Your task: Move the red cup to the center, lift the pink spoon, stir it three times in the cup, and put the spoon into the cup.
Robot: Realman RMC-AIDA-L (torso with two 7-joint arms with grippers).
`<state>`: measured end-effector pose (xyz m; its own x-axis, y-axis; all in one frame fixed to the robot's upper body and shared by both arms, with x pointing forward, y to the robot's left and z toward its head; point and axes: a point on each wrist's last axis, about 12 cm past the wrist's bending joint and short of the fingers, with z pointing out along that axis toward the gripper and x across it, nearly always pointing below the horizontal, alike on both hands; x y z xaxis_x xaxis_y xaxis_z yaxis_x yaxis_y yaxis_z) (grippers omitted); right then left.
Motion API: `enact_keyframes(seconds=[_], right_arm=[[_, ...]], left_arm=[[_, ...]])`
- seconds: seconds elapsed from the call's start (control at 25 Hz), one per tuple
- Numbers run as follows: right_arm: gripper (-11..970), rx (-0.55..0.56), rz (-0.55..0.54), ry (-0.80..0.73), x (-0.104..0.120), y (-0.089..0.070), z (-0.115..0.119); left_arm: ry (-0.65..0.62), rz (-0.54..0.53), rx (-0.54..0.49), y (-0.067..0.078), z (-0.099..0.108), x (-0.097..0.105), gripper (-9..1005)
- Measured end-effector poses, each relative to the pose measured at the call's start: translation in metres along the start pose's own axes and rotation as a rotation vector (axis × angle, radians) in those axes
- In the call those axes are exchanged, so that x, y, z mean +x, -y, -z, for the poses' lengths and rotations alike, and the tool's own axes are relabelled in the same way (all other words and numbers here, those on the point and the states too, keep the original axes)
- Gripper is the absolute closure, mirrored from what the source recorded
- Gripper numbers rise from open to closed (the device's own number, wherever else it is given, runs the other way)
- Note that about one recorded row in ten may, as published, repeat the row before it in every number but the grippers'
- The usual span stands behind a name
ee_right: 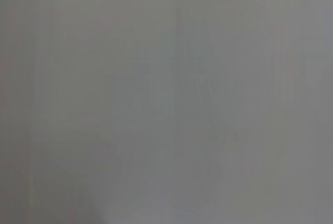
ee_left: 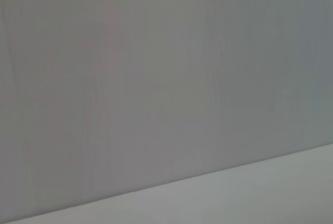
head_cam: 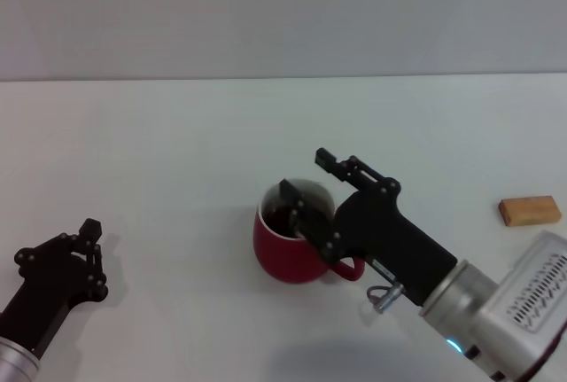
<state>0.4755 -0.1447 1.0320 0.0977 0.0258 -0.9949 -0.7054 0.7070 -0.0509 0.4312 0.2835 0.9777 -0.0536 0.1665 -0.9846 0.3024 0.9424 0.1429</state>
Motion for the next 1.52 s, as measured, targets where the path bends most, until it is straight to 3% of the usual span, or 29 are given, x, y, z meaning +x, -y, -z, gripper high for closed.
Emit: enact_keyframes(seconds=[0.12,0.4,0.52,0.72,0.96,1.12,1.52], right_arm=[[541,0.053,-0.001,0.048,-0.001,0.005,0.014],[513,0.211,0.004,0.116,-0.003,0.024,0.044],[512,0.325,0.008,0.133,-0.002,0.035,0.067],[512,0.452,-0.025,0.114,0.004,0.042,0.087],[513,0.497,-0.025,0.101,0.009,0.038,0.106],[513,0.618,-0.032,0.112,0.01,0.043,0.128],[513,0.615,-0.027,0.085,0.015,0.041,0.134]], left_arm=[[-0.001,0.004,-0.009,0.0,0.002,0.001,998],[0.02,0.009,-0.025,-0.002,0.006,-0.001,998],[0.028,0.01,-0.035,-0.004,0.008,-0.001,998],[0.059,0.02,-0.059,-0.007,0.01,-0.005,998],[0.122,0.031,-0.075,-0.008,0.012,-0.011,998],[0.153,0.036,-0.109,-0.011,0.018,-0.014,998],[0.148,0.03,-0.13,-0.013,0.022,-0.012,998]])
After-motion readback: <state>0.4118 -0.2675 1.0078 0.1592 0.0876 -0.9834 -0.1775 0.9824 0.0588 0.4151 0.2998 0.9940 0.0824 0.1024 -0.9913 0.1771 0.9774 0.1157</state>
